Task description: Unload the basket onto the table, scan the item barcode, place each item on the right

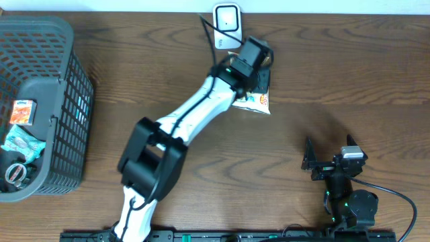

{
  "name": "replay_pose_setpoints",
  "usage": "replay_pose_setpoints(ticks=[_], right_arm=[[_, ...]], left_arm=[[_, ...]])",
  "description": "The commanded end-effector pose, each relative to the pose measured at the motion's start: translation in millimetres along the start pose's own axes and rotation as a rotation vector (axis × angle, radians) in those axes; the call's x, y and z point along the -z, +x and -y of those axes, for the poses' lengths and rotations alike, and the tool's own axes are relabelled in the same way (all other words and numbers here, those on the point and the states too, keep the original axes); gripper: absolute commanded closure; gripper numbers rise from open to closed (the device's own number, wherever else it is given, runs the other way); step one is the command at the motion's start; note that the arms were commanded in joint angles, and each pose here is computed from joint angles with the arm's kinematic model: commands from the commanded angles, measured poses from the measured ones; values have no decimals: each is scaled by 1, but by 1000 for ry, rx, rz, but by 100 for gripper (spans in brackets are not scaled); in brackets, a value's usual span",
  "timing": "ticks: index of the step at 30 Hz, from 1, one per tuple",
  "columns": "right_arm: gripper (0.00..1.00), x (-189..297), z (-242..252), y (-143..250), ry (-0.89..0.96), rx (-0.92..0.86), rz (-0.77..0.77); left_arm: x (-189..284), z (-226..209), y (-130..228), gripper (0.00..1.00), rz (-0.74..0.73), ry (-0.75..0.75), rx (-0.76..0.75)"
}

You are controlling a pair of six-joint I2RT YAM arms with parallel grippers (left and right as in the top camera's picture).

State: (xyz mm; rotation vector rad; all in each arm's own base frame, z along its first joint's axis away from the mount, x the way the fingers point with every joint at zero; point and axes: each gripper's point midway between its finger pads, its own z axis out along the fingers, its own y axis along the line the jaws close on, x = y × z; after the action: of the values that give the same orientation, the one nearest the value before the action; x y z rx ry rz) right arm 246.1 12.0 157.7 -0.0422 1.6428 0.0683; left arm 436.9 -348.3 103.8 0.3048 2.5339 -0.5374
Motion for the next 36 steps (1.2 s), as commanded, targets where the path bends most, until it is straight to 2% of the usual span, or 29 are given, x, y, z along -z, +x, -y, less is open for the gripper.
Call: replay_pose_setpoints(ticks=[1,6,10,13,19,24,28,36], right_arm=[[1,0,-2,0,-8,9,0],[1,0,-2,0,-7,9,0],[1,0,-2,0,-7,9,0],[1,0,-2,0,-7,9,0],[1,0,-2,0,-7,9,0],[1,0,-2,0,-7,9,0],[1,0,-2,0,-7,9,0],[1,0,-2,0,-7,9,0]], left_arm=[[-33,-17,35,92,-95,-76,2],[-54,-34,68,92,-197,-126,8],[-45,-32,64,93,-196,-124,-6],[-26,-26,45,93,-143,-114,-64],[44,-24,-24,93,111,-206,-70],[73,-6,-65,93,278,-155,-58],[54,-3,-74,92,323,-131,-51],[-13,-13,-66,92,334,-130,-53]])
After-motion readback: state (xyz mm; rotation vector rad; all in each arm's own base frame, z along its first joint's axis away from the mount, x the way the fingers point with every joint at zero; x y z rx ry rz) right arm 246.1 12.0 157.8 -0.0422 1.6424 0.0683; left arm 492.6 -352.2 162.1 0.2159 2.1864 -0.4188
